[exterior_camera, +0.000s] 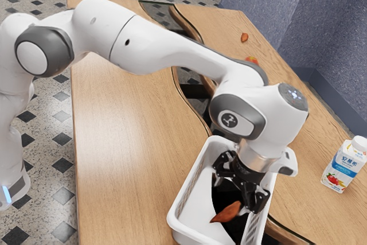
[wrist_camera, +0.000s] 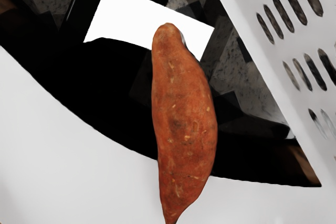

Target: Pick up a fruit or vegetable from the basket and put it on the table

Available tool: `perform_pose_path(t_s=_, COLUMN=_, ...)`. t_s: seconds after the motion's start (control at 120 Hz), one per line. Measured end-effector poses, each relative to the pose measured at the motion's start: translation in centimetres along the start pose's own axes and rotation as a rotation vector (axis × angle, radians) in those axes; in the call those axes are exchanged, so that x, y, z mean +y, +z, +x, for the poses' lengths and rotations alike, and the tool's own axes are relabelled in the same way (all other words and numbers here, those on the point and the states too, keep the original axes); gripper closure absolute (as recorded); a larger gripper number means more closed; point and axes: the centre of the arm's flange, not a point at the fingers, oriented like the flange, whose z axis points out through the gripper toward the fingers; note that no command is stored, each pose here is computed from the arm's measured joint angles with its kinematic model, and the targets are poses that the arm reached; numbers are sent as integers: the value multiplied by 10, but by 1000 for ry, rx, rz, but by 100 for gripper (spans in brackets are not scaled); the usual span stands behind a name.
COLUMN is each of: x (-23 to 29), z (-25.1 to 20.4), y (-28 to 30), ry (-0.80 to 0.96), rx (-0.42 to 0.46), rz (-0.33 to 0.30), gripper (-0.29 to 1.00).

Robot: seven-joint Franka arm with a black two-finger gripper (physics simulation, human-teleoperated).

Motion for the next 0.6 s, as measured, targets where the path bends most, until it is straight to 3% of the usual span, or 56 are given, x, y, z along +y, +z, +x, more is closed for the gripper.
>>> perform_pose_path(t_s=0.6, x=-5, z=19, y=48, ry=33, rx=28, rz=-15, gripper=0)
